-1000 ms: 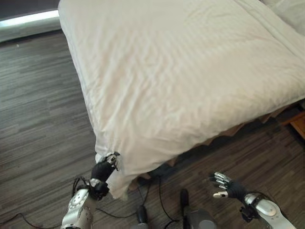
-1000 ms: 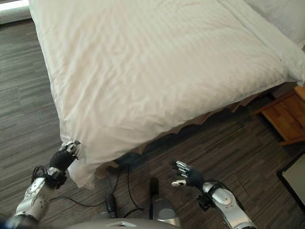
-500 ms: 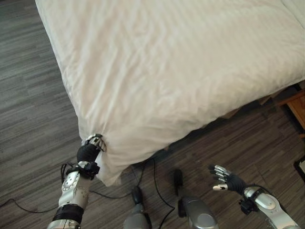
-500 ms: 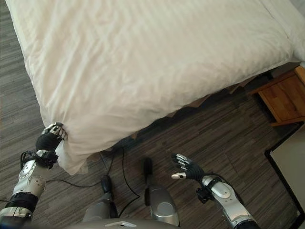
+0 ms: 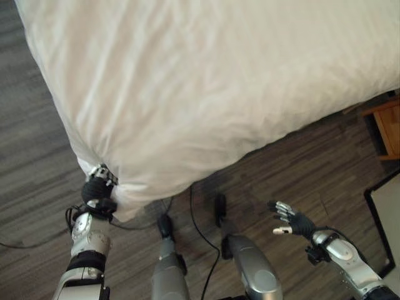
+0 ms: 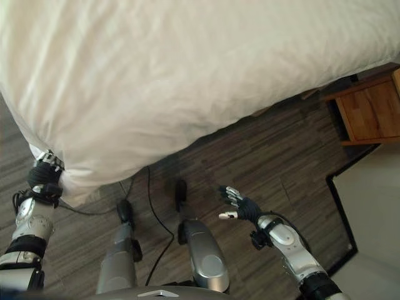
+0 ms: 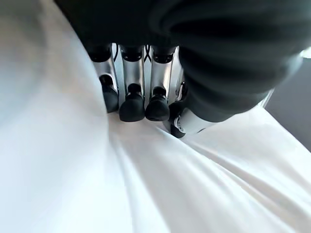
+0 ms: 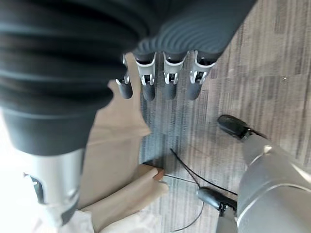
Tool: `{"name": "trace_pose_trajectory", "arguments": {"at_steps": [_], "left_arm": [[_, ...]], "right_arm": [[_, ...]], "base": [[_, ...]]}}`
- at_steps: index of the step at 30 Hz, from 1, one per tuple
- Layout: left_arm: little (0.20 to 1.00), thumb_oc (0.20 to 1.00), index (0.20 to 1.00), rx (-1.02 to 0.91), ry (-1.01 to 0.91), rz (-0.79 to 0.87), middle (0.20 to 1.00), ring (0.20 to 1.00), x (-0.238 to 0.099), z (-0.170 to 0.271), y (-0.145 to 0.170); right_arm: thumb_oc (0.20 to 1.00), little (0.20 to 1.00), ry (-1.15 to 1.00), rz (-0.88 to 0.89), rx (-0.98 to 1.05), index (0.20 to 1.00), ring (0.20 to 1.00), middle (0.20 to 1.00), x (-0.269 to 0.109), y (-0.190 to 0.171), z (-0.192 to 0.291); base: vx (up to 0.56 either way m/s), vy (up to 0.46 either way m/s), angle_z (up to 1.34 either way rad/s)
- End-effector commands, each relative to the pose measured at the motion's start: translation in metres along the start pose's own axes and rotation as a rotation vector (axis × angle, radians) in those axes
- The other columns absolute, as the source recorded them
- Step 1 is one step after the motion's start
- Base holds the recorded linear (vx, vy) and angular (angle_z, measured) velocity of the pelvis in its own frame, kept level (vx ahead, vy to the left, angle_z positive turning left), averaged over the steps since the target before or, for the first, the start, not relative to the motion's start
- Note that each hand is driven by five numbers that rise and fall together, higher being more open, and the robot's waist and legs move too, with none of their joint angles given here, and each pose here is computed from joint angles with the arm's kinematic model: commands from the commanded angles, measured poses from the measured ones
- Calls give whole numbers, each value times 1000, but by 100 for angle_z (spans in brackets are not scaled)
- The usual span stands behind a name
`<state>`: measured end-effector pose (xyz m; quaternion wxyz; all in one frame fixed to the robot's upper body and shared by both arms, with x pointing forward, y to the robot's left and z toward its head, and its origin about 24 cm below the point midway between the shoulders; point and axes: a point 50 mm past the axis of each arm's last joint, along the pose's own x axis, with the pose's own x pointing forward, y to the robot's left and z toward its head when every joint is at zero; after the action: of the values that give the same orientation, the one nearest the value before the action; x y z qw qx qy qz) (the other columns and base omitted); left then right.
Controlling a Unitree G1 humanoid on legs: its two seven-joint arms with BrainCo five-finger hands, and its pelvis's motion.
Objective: Making the bed.
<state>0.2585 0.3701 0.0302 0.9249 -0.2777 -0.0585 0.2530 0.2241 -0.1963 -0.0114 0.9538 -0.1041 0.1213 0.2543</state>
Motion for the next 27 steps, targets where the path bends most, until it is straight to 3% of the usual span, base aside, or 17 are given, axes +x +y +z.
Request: {"name": "trace_pose_trajectory", "arguments": {"at_steps": [1,11,16,24,25,26,27], "left_arm": [[200,200,200,-7,-41,194,200,200,-8,12,35],[200,200,200,-71,-168,712,200,200,-71,26,125],[200,200,200,-57,-290,806,200,200,-95,44,146],[200,200,200,37,-414,699,200,200,-104,70,141],[200,200,200,138,-384,550,200,200,-94,69,120],[200,200,200,139,-381,552,200,200,-94,68,119],[200,200,200,204,-327,412,200,200,-89,55,97]], "right_arm": [[1000,1000,-88,-56,54,1000,1000,1000,10,-2,11],[1000,1000,-26,-38,122,1000,1000,1000,9,23,-11],[1000,1000,33,-30,124,1000,1000,1000,1,29,-26],[1000,1000,91,-50,94,1000,1000,1000,-13,26,-40],[1000,1000,92,-60,72,1000,1000,1000,-17,20,-39],[1000,1000,94,-61,71,1000,1000,1000,-17,20,-39],[1000,1000,92,-81,37,1000,1000,1000,-20,11,-37]], "base": [[6,-57,1],[29,-34,6],[58,17,10],[96,41,12],[52,25,13],[156,51,15],[98,43,13]]}}
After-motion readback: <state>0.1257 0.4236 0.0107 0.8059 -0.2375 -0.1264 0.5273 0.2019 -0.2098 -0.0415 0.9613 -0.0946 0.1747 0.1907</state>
